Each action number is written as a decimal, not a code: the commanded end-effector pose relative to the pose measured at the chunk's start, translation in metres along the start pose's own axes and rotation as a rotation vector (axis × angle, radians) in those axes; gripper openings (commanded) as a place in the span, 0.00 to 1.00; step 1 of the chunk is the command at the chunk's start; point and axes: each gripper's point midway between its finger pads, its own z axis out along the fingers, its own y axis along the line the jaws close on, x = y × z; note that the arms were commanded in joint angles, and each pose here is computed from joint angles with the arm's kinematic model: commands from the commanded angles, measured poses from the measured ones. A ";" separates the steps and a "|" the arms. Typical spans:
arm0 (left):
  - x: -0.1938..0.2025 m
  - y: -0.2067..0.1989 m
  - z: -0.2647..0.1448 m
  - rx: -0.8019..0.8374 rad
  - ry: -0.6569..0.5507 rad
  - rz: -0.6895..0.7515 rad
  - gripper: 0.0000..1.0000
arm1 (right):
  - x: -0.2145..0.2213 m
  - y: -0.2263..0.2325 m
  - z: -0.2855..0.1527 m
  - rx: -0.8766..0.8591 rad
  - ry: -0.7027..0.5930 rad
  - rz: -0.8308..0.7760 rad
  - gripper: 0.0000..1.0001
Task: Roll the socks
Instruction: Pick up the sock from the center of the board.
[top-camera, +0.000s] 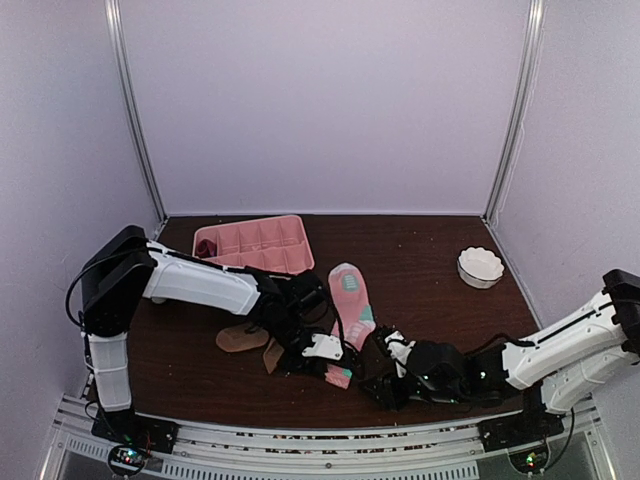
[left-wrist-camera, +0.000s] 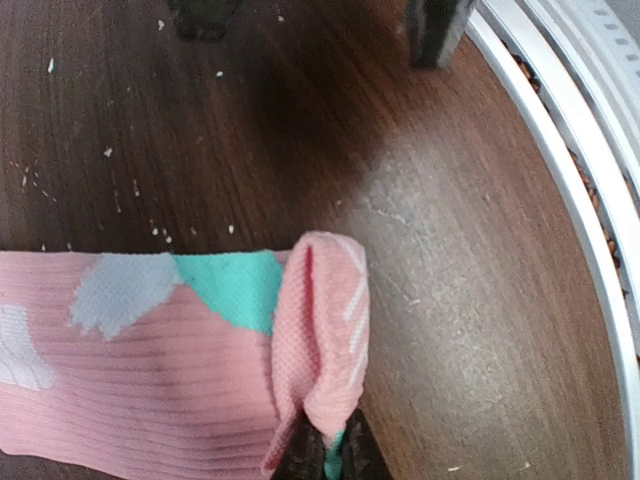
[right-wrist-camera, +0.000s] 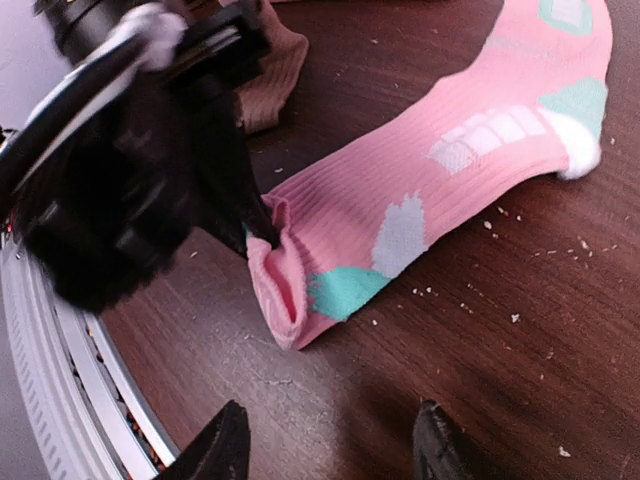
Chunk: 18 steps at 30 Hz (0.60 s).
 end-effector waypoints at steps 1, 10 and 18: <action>0.011 -0.033 0.000 0.209 0.010 -0.169 0.04 | -0.004 -0.012 -0.018 0.130 -0.141 -0.247 0.62; 0.005 -0.037 0.003 0.358 -0.001 -0.265 0.08 | -0.013 0.026 -0.009 0.220 -0.147 -0.582 0.75; 0.007 -0.032 0.001 0.377 -0.020 -0.292 0.09 | 0.007 0.064 0.024 0.102 -0.044 -0.795 0.69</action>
